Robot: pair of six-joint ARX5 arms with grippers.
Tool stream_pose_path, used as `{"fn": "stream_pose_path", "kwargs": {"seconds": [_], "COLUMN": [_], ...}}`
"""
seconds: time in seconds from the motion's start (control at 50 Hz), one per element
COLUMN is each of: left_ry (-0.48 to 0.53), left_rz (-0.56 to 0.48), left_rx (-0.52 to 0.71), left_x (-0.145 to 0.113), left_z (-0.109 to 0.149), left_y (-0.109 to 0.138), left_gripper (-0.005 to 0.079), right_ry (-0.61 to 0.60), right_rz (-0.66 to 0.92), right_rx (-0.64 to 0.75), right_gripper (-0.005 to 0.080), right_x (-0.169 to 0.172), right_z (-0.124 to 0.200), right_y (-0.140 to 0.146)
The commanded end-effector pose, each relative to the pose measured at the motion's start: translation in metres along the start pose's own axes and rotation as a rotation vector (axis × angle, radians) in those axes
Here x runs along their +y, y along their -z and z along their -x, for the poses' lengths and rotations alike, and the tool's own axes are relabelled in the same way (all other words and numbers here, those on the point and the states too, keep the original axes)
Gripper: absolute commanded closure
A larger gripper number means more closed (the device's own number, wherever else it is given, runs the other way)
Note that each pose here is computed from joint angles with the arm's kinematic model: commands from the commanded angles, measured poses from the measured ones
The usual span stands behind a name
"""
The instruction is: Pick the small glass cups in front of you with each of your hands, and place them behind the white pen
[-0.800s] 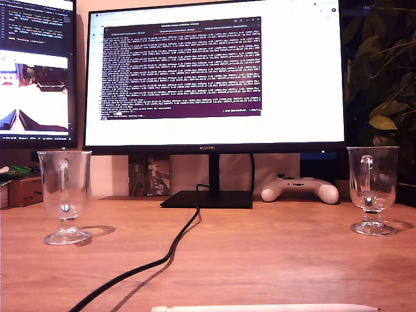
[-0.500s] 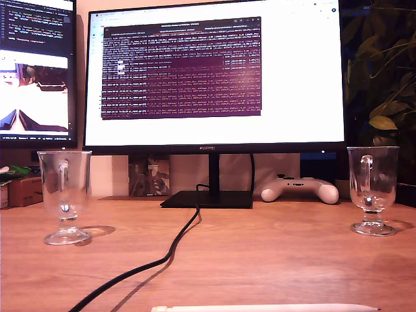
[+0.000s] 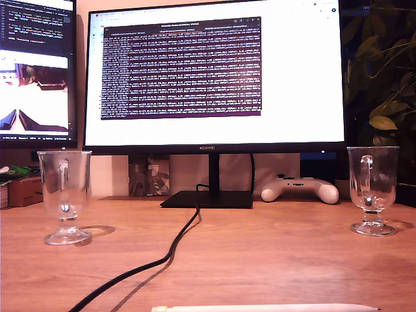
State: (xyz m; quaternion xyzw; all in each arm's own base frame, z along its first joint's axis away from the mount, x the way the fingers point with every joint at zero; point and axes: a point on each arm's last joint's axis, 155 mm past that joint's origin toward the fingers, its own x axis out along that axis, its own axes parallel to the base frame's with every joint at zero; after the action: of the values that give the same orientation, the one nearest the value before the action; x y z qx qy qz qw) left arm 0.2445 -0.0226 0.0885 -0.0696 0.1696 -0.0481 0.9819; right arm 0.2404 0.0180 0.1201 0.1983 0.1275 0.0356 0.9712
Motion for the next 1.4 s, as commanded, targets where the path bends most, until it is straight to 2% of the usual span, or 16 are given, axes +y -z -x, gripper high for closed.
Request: {"fn": "stream_pose_path", "kwargs": {"seconds": [0.0,0.02,0.04,0.18,0.28,0.38,0.46,0.54,0.7,0.92,1.08,1.38], "left_ry": [0.017,0.025,0.033,0.161,0.317,0.428,0.452,0.471,0.493,0.456,0.443,0.474], "left_rz": [0.051,0.051,0.104,0.306,0.337,0.348,0.407,0.419,0.447,0.420,0.385,0.348], "left_rx": [0.045,0.046,0.044,-0.008,-0.036,-0.056,-0.041,-0.010,0.118,0.281,0.345,0.405], "left_x": [-0.002,-0.003,-0.005,-0.028,-0.056,-0.077,-0.083,-0.090,-0.103,-0.109,-0.112,-0.128], "left_z": [-0.003,-0.003,-0.003,-0.001,0.008,0.022,0.032,0.041,0.047,0.037,0.023,0.010], "left_y": [0.018,0.018,0.017,-0.003,-0.022,-0.045,-0.060,-0.073,-0.085,-0.088,-0.090,-0.092], "left_gripper": [0.0761,0.0761,0.0761,0.0761,0.0761,0.0761,0.0761,0.0761,0.0761,0.0761,0.0761,0.0761], "right_ry": [-0.038,-0.054,-0.074,-0.234,-0.324,-0.340,-0.318,-0.302,-0.238,-0.123,0.016,0.121], "right_rz": [-0.104,-0.152,-0.163,-0.202,-0.261,-0.269,-0.267,-0.249,-0.208,-0.203,-0.193,-0.140], "right_rx": [-0.002,-0.006,-0.012,-0.008,0.027,0.068,0.113,0.168,0.326,0.583,0.756,0.887], "right_gripper": [0.0760,0.0760,0.0760,0.0761,0.0763,0.0763,0.0763,0.0763,0.0763,0.0763,0.0763,0.0751], "right_x": [0.007,0.010,0.014,0.047,0.068,0.079,0.082,0.085,0.084,0.078,0.070,0.095], "right_z": [-0.001,-0.001,0.000,0.007,0.018,0.030,0.037,0.041,0.040,0.029,0.019,-0.013], "right_y": [0.000,-0.002,-0.004,-0.015,-0.022,-0.029,-0.032,-0.031,-0.022,-0.006,0.001,-0.010]}}
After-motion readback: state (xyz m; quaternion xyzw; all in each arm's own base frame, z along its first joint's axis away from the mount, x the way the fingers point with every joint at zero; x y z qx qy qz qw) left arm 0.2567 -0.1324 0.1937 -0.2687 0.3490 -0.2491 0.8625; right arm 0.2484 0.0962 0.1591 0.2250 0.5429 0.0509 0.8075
